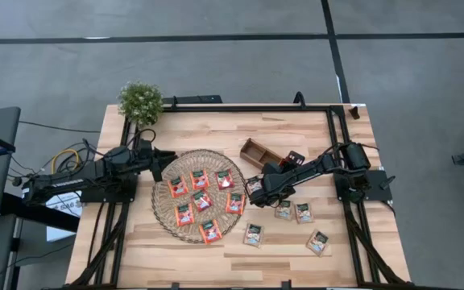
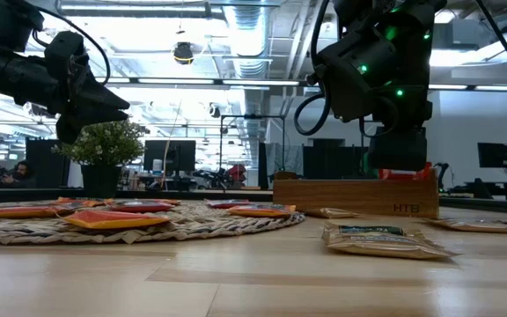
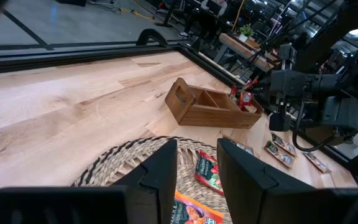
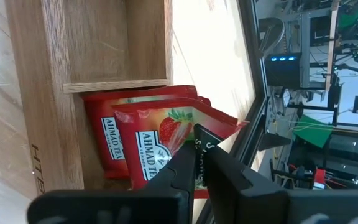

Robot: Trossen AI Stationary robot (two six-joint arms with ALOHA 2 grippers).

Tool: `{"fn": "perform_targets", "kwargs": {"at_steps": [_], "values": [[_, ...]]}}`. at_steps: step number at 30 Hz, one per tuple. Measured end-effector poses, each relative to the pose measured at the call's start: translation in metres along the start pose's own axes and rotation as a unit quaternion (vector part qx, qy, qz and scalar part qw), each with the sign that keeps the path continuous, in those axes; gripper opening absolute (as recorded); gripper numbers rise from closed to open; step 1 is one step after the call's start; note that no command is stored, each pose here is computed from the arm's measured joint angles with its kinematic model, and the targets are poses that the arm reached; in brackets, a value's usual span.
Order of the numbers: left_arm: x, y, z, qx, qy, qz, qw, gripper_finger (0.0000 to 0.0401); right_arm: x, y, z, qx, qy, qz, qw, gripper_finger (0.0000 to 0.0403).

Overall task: Pick & Place Tea
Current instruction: Put the red tea bag into the right section of the wooden organizer

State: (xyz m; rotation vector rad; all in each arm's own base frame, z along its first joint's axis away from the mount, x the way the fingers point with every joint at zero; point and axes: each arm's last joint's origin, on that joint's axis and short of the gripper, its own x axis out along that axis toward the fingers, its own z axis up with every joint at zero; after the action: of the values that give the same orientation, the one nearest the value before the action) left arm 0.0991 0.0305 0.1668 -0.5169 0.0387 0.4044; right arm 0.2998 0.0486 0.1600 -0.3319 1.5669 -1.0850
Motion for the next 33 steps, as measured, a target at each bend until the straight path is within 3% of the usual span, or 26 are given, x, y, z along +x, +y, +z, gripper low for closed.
{"fn": "perform_targets", "kwargs": {"at_steps": [25,33], "values": [[0.000,0.000,0.000,0.001,0.000,0.000,1.000,0.0105,0.000,-0.001,-0.001,-0.003,0.006,-0.001,1.000,0.0140],[0.000,0.000,0.000,0.001,0.000,0.000,1.000,0.0105,-0.015,-0.015,0.005,0.023,-0.011,0.006,1.000,0.0157]]}}
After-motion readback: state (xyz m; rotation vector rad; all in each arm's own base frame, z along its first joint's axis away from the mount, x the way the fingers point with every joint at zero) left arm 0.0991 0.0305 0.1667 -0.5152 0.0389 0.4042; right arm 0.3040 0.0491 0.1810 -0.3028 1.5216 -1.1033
